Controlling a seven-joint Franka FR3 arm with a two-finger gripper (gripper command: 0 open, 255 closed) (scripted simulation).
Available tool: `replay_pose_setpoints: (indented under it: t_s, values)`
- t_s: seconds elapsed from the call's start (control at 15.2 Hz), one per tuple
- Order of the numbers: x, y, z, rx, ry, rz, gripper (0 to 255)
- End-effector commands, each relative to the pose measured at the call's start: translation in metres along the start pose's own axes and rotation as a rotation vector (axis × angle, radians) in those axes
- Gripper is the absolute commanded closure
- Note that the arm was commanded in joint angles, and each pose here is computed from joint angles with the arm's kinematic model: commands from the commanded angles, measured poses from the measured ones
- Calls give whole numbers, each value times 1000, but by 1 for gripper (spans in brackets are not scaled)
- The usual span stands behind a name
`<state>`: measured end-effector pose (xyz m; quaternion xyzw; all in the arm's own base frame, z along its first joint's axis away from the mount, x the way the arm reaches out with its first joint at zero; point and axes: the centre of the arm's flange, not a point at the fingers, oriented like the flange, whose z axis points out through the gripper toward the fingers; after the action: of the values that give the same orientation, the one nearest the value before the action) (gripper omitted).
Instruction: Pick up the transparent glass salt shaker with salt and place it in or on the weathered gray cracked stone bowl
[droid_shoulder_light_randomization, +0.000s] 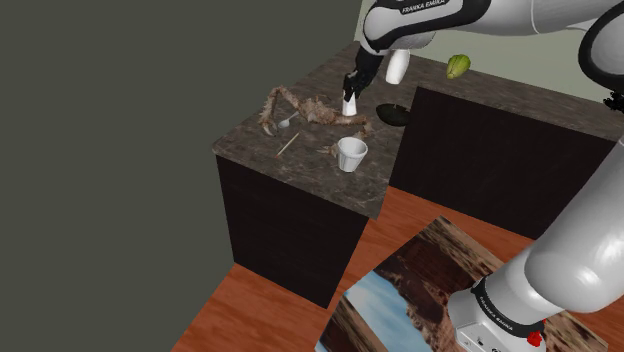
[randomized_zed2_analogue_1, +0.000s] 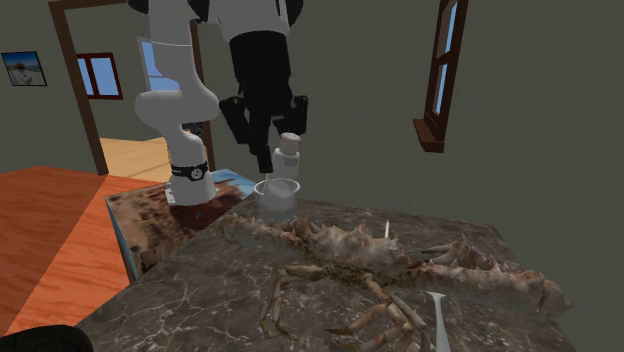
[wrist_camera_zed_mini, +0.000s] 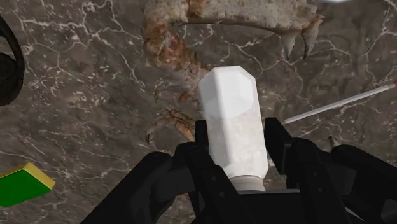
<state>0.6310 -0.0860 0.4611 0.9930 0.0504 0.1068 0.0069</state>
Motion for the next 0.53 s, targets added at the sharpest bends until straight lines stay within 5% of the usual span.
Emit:
replay_pose_setpoints:
  t_s: [0.0, 0.46]
  values:
    - [-2, 28, -2, 0, 0, -2, 255]
    - [-12, 120, -4, 0, 0, -2, 255]
